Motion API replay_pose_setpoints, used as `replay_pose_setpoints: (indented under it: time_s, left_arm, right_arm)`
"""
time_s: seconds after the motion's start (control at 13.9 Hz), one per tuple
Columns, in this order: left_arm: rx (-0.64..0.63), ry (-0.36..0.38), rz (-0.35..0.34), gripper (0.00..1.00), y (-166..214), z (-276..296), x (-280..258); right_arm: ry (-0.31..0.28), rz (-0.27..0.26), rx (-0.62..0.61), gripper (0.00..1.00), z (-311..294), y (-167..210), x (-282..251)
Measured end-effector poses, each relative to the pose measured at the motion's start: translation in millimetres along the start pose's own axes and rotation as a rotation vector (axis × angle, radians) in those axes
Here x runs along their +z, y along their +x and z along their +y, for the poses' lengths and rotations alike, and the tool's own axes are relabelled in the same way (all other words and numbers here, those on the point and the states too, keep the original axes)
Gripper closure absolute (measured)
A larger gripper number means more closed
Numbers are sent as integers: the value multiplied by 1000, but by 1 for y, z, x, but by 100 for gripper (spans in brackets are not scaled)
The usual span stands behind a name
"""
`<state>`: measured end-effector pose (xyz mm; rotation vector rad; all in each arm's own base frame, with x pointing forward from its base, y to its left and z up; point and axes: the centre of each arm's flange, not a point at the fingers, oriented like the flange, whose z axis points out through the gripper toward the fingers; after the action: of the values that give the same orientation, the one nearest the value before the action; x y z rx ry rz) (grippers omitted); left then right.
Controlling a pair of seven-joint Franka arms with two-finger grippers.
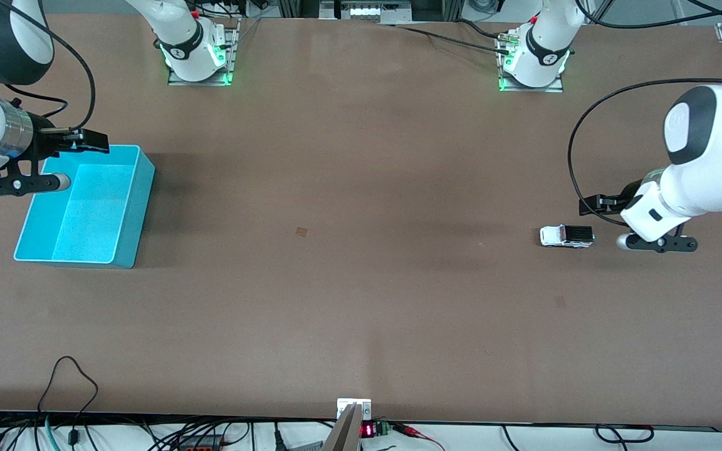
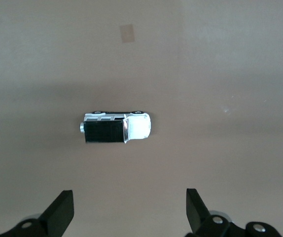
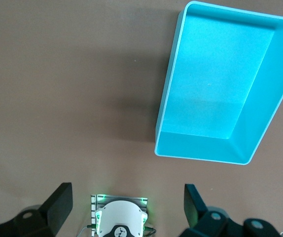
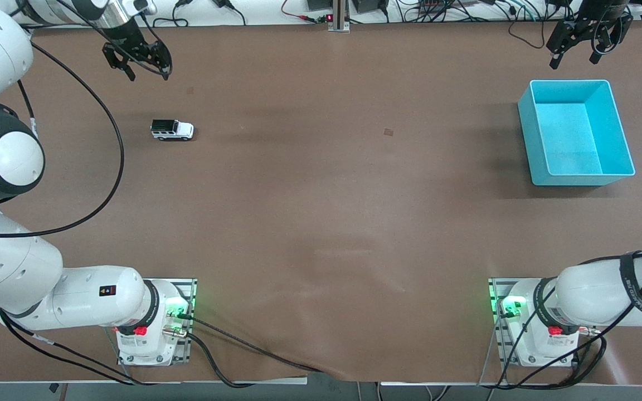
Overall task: Wind and store white jeep toy
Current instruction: 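Lower the left gripper over the white jeep and close on it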
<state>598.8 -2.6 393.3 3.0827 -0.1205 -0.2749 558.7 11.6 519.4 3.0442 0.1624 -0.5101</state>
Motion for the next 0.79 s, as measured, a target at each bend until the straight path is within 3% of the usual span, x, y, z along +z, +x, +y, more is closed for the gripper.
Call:
replay_pose_setpoints:
  time_s: [0.36,0.65,0.79]
  left_arm:
    - [346,-10,-17,0,-16,-29,64]
    - [733,30,-14,0,-9,-41,85]
    - [945,87,-6,0,-1,-40,101]
  right_arm:
    - [4,-29,7,0,4,-3,3]
    - [8,-44,14,0,8,-4,5]
    - [9,-48,16,0,9,-3,7]
